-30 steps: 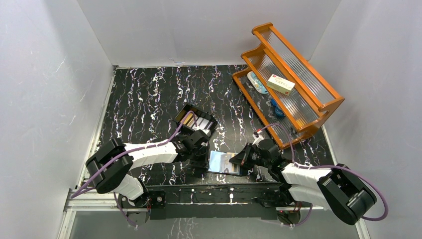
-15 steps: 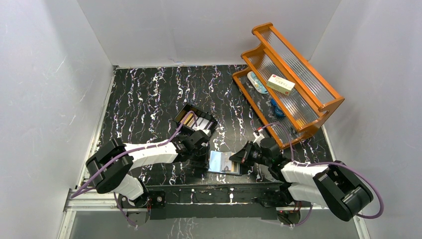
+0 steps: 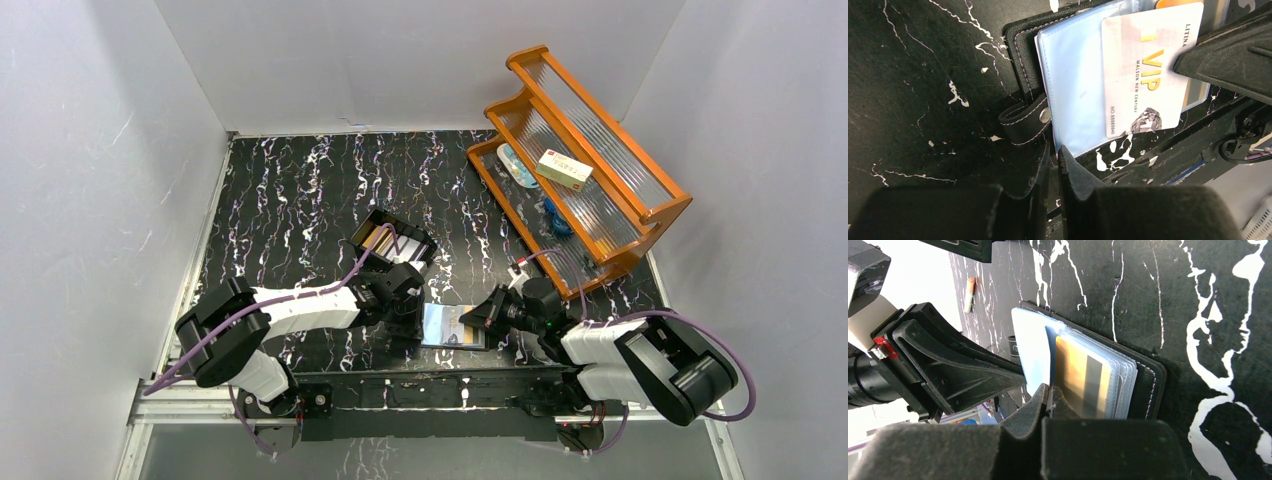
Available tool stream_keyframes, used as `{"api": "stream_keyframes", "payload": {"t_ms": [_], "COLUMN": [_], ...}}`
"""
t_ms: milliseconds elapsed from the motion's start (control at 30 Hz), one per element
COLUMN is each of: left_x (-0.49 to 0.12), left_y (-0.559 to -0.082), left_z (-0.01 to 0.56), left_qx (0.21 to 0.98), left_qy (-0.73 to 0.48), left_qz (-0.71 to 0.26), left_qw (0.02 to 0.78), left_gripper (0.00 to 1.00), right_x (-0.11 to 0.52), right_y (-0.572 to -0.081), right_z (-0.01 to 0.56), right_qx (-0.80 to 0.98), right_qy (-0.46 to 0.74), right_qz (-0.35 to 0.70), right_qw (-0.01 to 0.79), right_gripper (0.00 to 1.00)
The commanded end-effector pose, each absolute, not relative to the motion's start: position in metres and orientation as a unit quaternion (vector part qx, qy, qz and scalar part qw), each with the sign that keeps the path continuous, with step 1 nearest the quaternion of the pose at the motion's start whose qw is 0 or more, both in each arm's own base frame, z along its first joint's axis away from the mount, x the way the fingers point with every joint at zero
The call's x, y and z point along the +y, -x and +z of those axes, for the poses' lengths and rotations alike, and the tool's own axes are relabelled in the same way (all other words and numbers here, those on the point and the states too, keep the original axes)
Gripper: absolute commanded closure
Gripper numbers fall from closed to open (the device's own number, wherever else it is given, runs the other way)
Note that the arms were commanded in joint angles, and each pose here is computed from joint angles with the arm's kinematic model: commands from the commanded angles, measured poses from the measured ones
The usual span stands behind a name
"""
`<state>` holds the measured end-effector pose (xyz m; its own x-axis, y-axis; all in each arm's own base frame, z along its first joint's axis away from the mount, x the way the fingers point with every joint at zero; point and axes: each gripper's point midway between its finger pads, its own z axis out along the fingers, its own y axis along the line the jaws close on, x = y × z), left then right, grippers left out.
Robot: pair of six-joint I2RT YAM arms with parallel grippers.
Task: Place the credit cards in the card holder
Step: Insert the credit card into the card holder.
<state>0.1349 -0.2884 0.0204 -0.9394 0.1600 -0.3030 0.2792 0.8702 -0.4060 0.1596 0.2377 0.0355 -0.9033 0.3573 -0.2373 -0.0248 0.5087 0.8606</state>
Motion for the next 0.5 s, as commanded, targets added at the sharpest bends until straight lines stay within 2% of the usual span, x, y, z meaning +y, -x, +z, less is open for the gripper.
{"api": "stream_keyframes", "payload": {"t_ms": [0, 133, 333, 467], "left_x": [-0.291, -0.293, -0.297, -0.299], "left_y": [-0.125, -0.124, -0.124, -0.123], "left_z": [0.015, 0.015, 0.018, 0.018], "left_qx": [0.960, 0.959, 0.957, 0.956], "left_qy": [-0.123, -0.123, -0.122, -0.121], "left_qz": [-0.223, -0.226, -0.235, -0.239], "left_qw": [0.116, 0.116, 0.118, 0.117], "left_gripper": [0.89, 0.89, 0.89, 0.89], "right_x": [0.241, 0.245, 0.253, 0.257], "right_y": [-0.163, -0.166, -0.165, -0.165], "right_z": [0.039, 0.038, 0.032, 0.026], "right_qx": [0.842, 0.845, 0.861, 0.879], "right_qy": [-0.102, -0.107, -0.102, -0.088], "right_qz": [0.492, 0.487, 0.463, 0.433], "right_qw": [0.197, 0.192, 0.186, 0.180], "right_gripper": [0.98, 0.91, 0.88, 0.78]}}
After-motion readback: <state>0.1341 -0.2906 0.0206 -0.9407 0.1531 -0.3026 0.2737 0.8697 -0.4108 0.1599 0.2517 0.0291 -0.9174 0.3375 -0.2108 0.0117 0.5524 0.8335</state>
